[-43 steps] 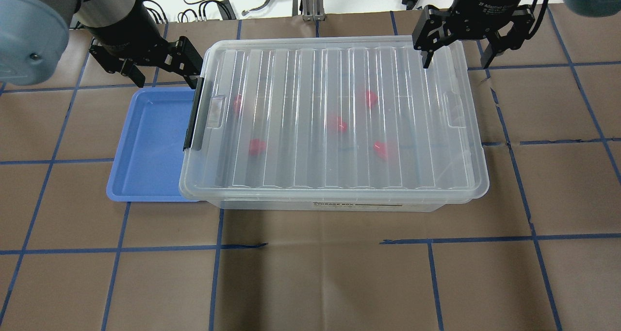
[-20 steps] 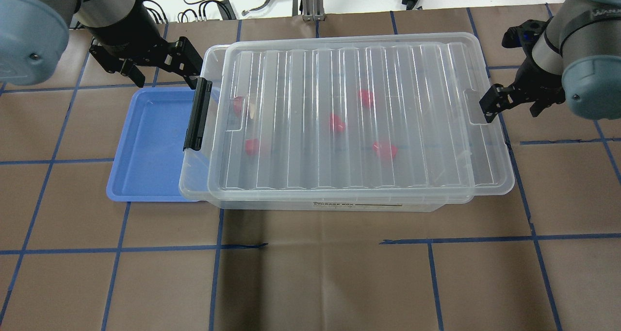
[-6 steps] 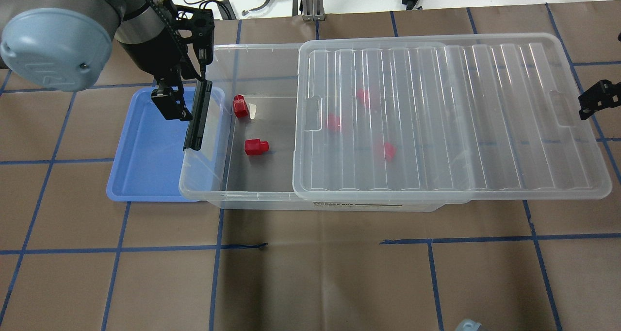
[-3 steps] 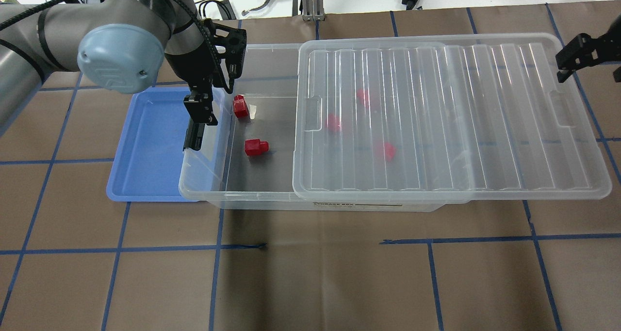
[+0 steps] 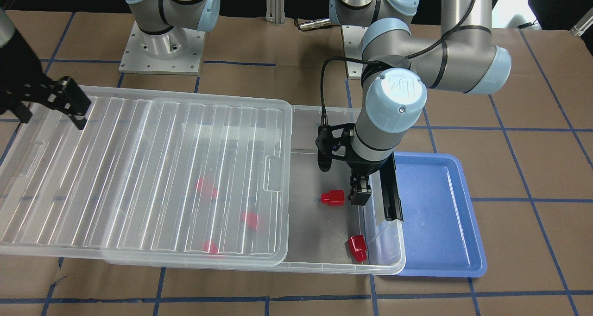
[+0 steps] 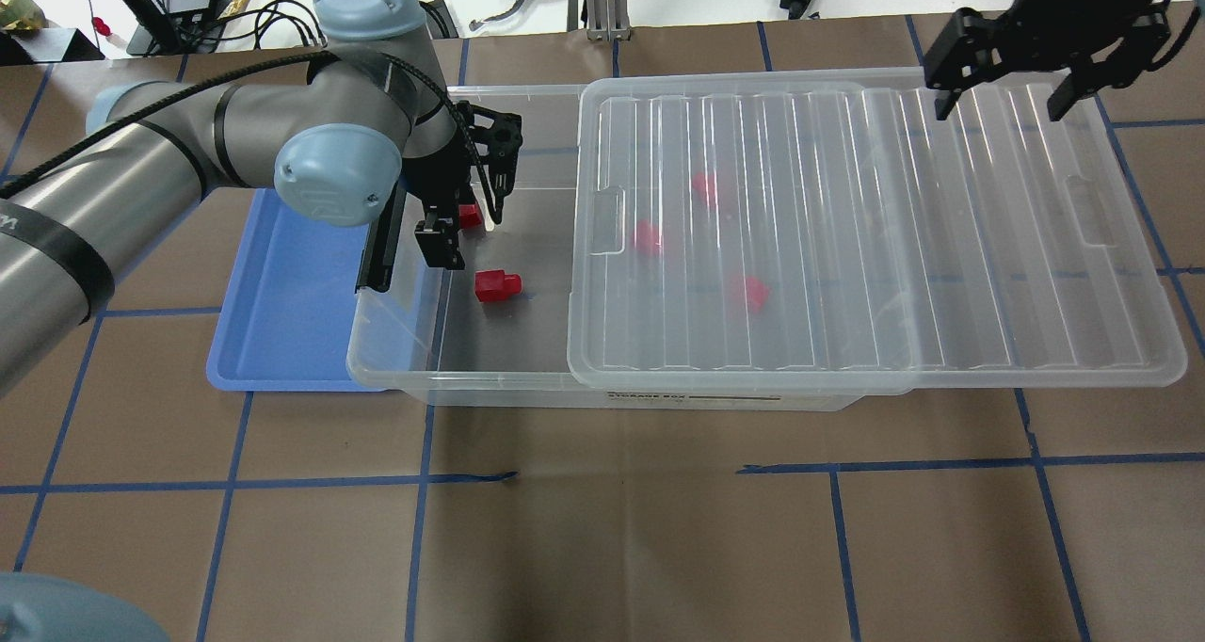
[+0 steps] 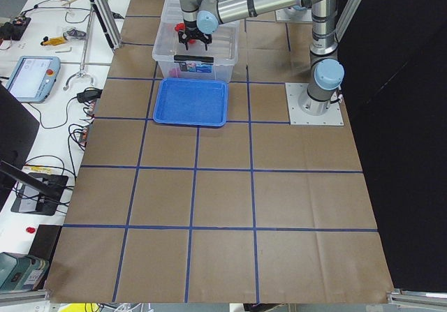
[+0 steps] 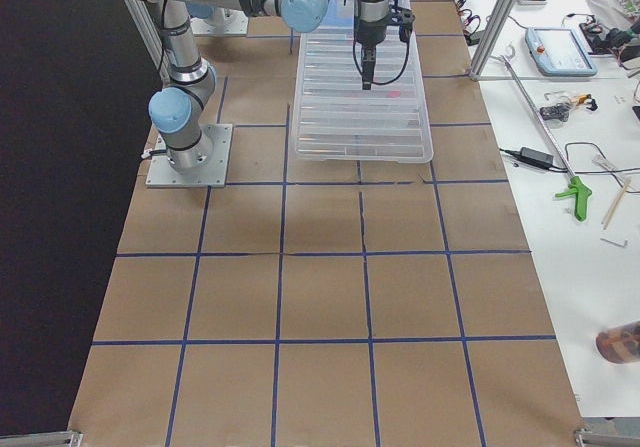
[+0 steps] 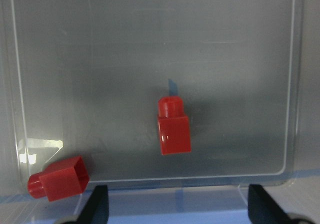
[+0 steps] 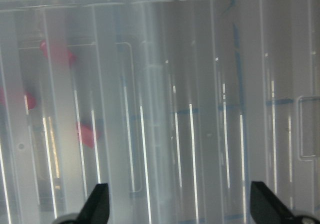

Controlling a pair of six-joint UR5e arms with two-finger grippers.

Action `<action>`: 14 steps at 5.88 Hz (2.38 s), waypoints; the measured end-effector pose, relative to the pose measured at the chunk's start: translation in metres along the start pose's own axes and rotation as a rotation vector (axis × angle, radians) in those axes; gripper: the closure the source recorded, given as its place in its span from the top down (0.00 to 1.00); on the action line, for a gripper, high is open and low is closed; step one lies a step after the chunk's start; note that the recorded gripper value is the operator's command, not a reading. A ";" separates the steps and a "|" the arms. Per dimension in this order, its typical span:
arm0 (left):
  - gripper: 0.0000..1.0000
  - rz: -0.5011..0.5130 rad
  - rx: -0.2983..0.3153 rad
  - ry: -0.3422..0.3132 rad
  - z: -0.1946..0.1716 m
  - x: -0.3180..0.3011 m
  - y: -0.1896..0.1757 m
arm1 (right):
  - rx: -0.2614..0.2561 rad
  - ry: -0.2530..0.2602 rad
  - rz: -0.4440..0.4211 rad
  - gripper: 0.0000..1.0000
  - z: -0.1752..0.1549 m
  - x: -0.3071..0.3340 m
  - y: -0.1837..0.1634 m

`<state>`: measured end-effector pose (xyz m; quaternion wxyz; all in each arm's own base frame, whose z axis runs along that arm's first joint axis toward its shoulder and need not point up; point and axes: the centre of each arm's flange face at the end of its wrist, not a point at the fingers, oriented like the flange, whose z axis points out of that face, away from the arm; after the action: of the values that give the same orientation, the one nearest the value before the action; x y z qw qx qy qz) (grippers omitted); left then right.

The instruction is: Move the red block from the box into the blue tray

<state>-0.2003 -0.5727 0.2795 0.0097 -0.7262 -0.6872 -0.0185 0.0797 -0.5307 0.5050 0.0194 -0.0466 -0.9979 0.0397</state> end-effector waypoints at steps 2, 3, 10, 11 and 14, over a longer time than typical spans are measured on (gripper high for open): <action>0.97 0.002 0.003 -0.026 0.051 0.009 -0.001 | 0.005 -0.010 -0.024 1.00 -0.006 -0.047 0.014; 0.93 0.005 0.005 -0.023 0.070 0.011 -0.004 | 0.005 -0.017 -0.032 1.00 -0.007 -0.058 0.018; 0.18 0.019 0.008 -0.101 0.043 0.012 -0.009 | -0.042 -0.027 -0.036 1.00 0.000 -0.065 0.022; 0.18 0.016 0.009 -0.104 0.002 0.009 -0.007 | -0.043 -0.027 -0.036 1.00 0.001 -0.065 0.023; 0.18 0.017 0.004 -0.033 -0.127 0.010 -0.003 | -0.050 -0.025 -0.036 1.00 0.005 -0.063 0.021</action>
<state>-0.2046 -0.5677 0.4070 0.0000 -0.7320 -0.6812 -0.0053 0.1443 -0.5160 0.4963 0.0065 -0.0283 -0.9995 0.0151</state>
